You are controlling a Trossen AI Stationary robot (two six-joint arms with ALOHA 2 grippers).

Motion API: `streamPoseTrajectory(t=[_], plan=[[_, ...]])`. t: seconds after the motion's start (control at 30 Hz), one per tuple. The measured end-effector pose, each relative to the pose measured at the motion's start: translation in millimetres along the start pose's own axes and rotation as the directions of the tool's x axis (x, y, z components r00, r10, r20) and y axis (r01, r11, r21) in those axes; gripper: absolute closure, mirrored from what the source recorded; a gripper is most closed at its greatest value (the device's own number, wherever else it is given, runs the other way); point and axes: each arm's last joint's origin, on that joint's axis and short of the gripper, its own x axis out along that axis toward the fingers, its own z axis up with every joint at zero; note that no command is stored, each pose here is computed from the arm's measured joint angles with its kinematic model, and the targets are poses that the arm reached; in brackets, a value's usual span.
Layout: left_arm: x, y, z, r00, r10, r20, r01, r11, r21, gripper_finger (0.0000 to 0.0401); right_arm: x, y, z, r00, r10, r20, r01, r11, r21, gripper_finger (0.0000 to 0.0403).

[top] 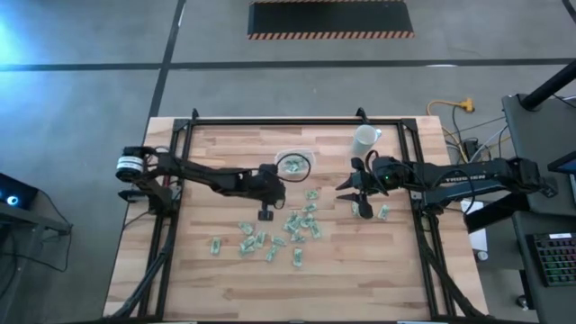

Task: Pick and place Stevia / Truvia into bins
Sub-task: Put the stevia packet into the transparent container

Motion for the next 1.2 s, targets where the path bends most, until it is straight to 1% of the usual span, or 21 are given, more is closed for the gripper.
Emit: streamPoseTrajectory(t=[0.07,0.17,0.27,0.37,0.6,0.7,0.83,0.93,1.1,1.2], plan=[[-3.3,4.4,3.8,0.997,0.074,0.024,-0.075,0.997,0.016,0.0393,0.0,0.0,0.0,1.0,0.0,0.0,0.0,1.0,-0.002,0.0292],[-6.8,12.9,12.5,0.98,0.172,0.101,-0.176,0.984,0.032,0.0393,0.0,0.0,0.5,1.0,0.0,0.005,0.0,1.0,-0.004,0.0296],[-7.8,24.8,17.7,0.959,0.232,0.162,-0.241,0.97,0.034,0.0393,0.0,-0.1,1.0,1.0,-0.001,0.009,0.001,1.0,-0.004,0.0299],[-8.2,40.8,19.0,0.938,0.286,0.196,-0.294,0.956,0.011,0.0393,0.0,-0.1,1.1,1.0,-0.001,0.01,0.001,1.0,-0.003,0.0302],[-7.4,76.6,7.2,0.915,0.371,0.158,-0.365,0.929,-0.066,0.0393,0.0,-0.1,2.1,1.0,-0.001,0.02,0.002,1.0,-0.004,0.0308],[-6.9,84.9,1.3,0.911,0.388,0.137,-0.376,0.921,-0.103,0.0393,0.0,-0.2,2.4,1.0,-0.002,0.024,0.002,1.0,-0.004,0.0306],[-6.6,89.1,-2.0,0.913,0.389,0.122,-0.377,0.92,-0.111,0.0389,0.0,-0.2,2.7,1.0,-0.002,0.027,0.002,1.0,-0.004,0.0306],[-6.5,88.9,-1.9,0.914,0.387,0.123,-0.375,0.92,-0.11,0.0368,0.0,-0.2,3.0,1.0,-0.002,0.029,0.002,1.0,-0.005,0.031],[-6.4,88.4,-1.7,0.914,0.386,0.124,-0.373,0.921,-0.113,0.0305,0.5,-0.1,0.5,1.0,-0.001,0.021,0.001,1.0,0.015,0.0315],[-6.4,88.3,-1.9,0.915,0.385,0.122,-0.364,0.917,-0.164,0.0271,1.3,0.2,-5.6,1.0,0.001,-0.008,-0.001,0.999,0.045,0.0313]])
